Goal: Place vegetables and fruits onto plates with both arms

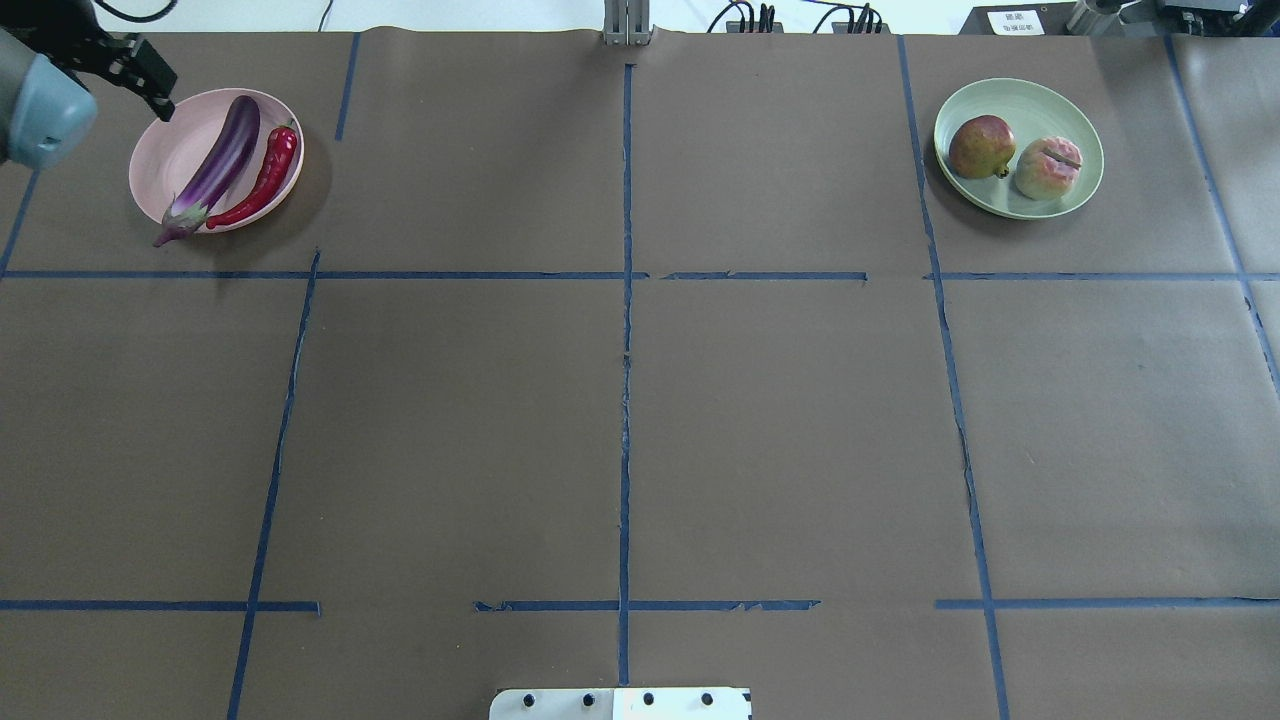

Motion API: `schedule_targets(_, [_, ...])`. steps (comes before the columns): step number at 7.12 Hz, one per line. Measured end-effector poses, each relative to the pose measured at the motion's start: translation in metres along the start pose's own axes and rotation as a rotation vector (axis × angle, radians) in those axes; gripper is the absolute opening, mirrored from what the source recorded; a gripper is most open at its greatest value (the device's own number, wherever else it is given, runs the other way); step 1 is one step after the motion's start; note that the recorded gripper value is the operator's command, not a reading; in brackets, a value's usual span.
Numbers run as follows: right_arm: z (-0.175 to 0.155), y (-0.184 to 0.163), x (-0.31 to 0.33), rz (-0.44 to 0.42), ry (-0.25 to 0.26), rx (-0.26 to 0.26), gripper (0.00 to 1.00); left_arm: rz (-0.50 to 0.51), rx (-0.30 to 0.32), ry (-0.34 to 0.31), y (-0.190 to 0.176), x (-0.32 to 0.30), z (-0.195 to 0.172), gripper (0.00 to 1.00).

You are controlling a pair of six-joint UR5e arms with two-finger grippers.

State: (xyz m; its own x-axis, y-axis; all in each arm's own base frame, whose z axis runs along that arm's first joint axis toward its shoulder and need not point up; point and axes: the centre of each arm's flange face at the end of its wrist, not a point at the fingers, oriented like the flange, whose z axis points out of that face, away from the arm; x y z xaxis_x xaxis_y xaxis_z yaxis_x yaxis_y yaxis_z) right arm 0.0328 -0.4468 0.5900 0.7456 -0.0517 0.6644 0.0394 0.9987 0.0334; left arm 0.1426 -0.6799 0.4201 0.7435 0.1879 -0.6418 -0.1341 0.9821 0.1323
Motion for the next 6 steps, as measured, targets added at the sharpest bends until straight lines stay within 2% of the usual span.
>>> schedule_targets(2, [0.000, 0.000, 0.000, 0.000, 0.000, 0.000, 1.00, 0.059, -0.009, -0.015, 0.102, -0.054, -0.027, 1.00])
schedule_targets(4, [0.000, 0.001, 0.000, 0.001, -0.001, -0.001, 1.00, 0.023, -0.016, -0.027, 0.197, -0.117, -0.032, 1.00])
schedule_targets(6, [0.000, 0.001, 0.000, 0.000, -0.007, 0.000, 1.00, 0.004, -0.041, -0.029, 0.257, -0.167, -0.020, 1.00])
